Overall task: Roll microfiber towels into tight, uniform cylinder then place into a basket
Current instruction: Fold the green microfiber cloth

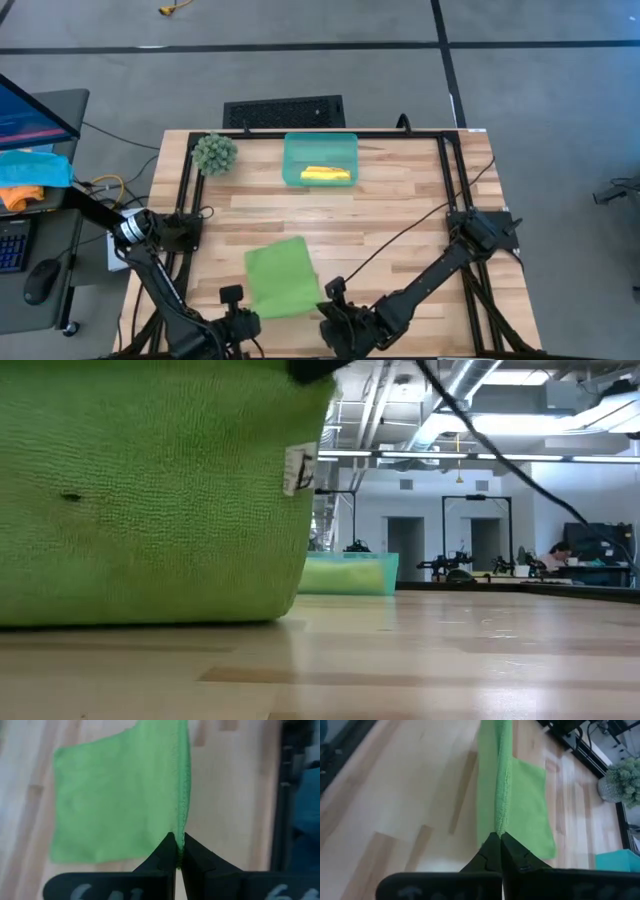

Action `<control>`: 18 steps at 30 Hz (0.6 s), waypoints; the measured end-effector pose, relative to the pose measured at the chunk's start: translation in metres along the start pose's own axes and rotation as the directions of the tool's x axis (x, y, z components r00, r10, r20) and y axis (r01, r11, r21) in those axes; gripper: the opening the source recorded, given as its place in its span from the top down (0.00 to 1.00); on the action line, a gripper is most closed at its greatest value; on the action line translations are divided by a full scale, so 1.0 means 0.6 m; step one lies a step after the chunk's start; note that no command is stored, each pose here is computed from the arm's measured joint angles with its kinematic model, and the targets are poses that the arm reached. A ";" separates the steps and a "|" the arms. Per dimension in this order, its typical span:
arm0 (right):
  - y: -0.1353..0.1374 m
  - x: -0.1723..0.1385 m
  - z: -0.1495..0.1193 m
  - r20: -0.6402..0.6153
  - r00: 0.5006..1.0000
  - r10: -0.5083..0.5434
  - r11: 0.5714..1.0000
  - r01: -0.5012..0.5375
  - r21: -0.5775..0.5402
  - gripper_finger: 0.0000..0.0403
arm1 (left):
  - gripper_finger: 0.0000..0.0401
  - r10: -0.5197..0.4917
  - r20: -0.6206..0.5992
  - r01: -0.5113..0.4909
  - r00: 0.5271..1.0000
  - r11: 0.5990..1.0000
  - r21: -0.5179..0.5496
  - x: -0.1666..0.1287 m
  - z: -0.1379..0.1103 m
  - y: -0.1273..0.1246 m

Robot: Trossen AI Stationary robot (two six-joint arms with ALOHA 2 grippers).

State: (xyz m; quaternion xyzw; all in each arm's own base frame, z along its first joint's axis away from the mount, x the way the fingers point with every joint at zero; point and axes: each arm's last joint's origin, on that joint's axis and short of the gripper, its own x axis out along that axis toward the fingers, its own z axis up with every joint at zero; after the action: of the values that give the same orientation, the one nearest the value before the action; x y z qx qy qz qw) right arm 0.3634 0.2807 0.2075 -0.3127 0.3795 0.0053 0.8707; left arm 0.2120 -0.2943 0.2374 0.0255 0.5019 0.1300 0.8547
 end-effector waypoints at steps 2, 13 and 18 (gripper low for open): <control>-0.011 0.009 0.000 -0.009 1.000 -0.007 1.000 0.008 0.011 0.98 | 1.00 0.046 -0.017 -0.046 0.999 0.999 -0.008 0.001 -0.004 0.008; -0.110 0.078 -0.015 -0.101 0.992 -0.079 0.985 0.093 0.142 0.99 | 1.00 0.288 -0.054 -0.290 0.956 0.957 -0.025 0.015 -0.018 0.050; -0.145 0.102 -0.026 -0.141 0.987 -0.082 0.968 0.112 0.224 0.97 | 1.00 0.390 -0.116 -0.393 0.914 0.919 -0.010 0.069 -0.034 0.078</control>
State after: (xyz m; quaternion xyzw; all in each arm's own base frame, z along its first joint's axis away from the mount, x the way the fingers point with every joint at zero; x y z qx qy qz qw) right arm 0.4183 0.1882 0.2060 -0.2272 0.4182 -0.1021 0.8736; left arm 0.2044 -0.2404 0.2001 0.1038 0.5315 0.3081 0.7822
